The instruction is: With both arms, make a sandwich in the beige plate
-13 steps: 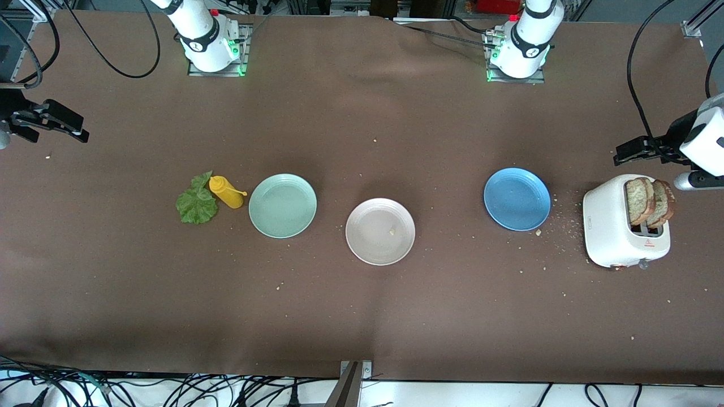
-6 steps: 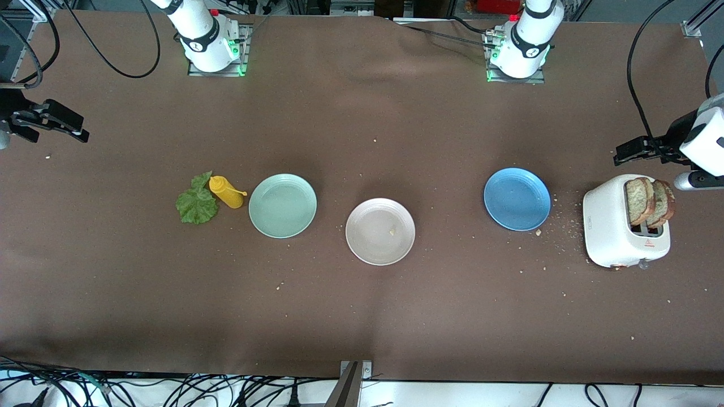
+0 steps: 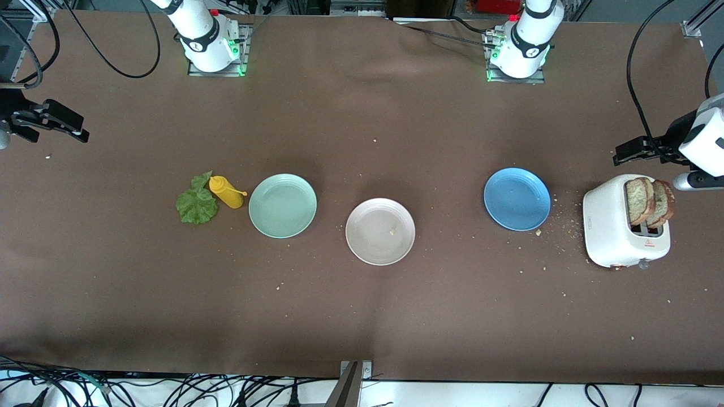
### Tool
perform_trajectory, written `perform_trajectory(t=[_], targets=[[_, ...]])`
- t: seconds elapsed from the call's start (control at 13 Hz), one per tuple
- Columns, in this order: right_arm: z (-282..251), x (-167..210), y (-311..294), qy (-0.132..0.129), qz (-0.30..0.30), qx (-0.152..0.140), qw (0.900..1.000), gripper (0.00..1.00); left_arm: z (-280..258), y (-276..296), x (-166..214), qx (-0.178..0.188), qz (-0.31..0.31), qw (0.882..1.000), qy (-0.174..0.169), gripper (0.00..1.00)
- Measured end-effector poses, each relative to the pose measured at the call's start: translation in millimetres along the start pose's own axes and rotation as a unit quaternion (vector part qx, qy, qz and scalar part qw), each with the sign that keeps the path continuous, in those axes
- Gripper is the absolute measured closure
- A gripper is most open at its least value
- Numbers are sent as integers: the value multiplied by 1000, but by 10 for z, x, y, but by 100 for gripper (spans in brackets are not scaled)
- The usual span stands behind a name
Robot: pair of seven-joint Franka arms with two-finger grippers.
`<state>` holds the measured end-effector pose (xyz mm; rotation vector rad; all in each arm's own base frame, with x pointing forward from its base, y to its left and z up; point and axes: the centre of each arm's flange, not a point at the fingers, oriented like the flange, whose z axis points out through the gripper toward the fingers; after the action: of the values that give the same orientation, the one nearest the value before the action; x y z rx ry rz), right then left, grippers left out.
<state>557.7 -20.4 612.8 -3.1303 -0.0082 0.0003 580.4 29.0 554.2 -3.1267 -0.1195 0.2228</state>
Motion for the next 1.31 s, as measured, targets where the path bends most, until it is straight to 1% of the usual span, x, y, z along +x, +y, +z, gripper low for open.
perform_trajectory(t=[0.92,1.31], targets=[[5,-6,-1,-3,0,0,1000,0,36,-16,13,0,-2,1000,-3,0],[3,-6,-1,-3,0,0,1000,0,341,-162,210,2,-13,1000,-6,0]])
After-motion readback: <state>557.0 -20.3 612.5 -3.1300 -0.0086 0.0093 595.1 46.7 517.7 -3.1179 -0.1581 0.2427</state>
